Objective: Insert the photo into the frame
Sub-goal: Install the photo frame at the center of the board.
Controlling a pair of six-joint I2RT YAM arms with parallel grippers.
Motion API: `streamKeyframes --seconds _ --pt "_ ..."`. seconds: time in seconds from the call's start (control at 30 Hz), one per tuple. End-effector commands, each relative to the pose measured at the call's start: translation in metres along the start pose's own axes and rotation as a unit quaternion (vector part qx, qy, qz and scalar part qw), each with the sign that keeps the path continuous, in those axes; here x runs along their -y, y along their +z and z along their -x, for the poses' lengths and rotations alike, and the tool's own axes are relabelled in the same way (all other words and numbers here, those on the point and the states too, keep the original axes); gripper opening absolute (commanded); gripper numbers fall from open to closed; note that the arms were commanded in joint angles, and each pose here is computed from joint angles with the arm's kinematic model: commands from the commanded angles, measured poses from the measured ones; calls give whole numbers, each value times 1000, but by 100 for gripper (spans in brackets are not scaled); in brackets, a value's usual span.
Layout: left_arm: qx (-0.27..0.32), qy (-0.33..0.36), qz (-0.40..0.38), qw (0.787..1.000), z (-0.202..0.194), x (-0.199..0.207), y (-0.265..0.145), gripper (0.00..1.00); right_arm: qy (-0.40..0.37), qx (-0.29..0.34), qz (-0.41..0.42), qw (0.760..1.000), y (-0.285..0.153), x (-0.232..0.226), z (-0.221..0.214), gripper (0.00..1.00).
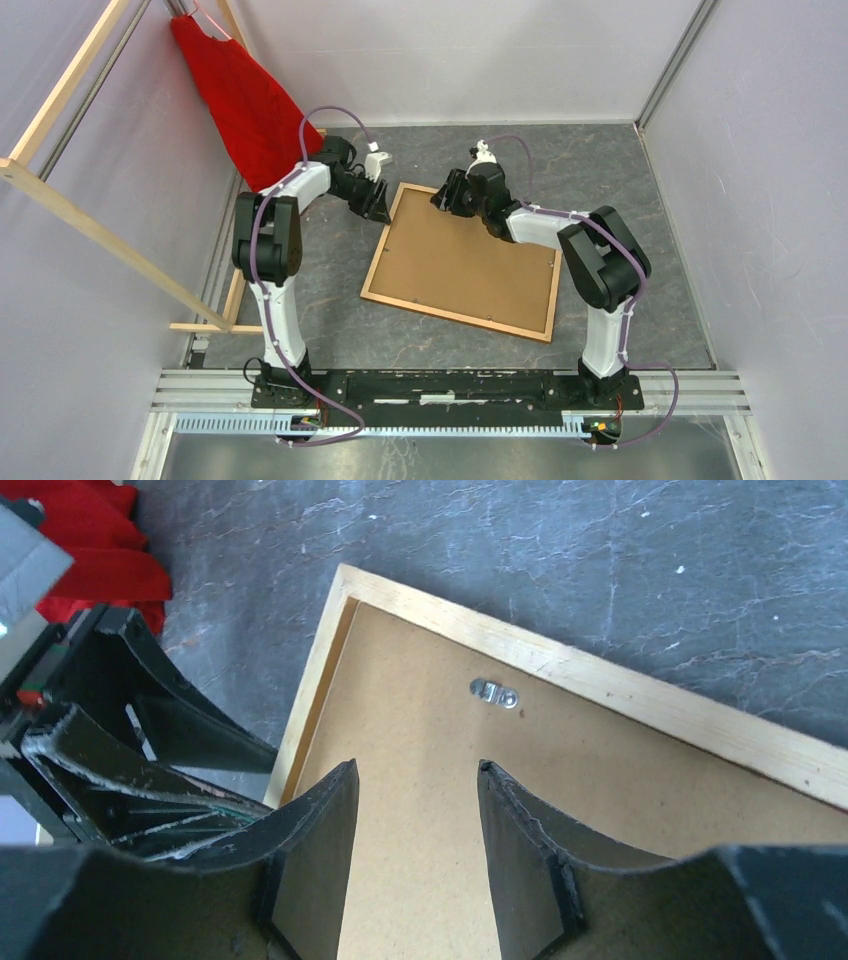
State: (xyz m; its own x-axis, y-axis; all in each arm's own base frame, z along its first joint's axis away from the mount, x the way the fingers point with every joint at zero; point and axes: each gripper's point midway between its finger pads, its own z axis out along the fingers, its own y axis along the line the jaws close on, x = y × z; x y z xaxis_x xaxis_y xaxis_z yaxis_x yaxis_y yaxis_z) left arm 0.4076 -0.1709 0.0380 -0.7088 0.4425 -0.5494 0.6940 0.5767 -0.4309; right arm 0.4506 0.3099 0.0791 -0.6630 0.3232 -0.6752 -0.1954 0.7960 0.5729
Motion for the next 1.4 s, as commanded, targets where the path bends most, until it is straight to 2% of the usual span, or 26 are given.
streamKeyframes --seconds 0.0,0.13,0.3,0.53,0.8,1.37 --pt "4 -5 0 1000 12 1 5 45 -18 5 9 1000 15 -6 14 54" --pt "-5 -6 1 1000 5 -2 9 37 -15 -1 6 1000 27 -3 13 50" --pt "-7 -9 1 1000 -1 -2 11 34 -6 -7 10 1000 38 -3 8 48" --pt "-12 -7 3 1000 -8 -2 12 34 2 -18 -3 1000 47 10 -2 47" --pt "-12 -1 3 1000 -9 0 10 34 7 -2 -24 1000 48 25 3 45" --pt "-12 6 -3 1000 -12 4 9 33 19 5 -18 1000 61 24 7 42"
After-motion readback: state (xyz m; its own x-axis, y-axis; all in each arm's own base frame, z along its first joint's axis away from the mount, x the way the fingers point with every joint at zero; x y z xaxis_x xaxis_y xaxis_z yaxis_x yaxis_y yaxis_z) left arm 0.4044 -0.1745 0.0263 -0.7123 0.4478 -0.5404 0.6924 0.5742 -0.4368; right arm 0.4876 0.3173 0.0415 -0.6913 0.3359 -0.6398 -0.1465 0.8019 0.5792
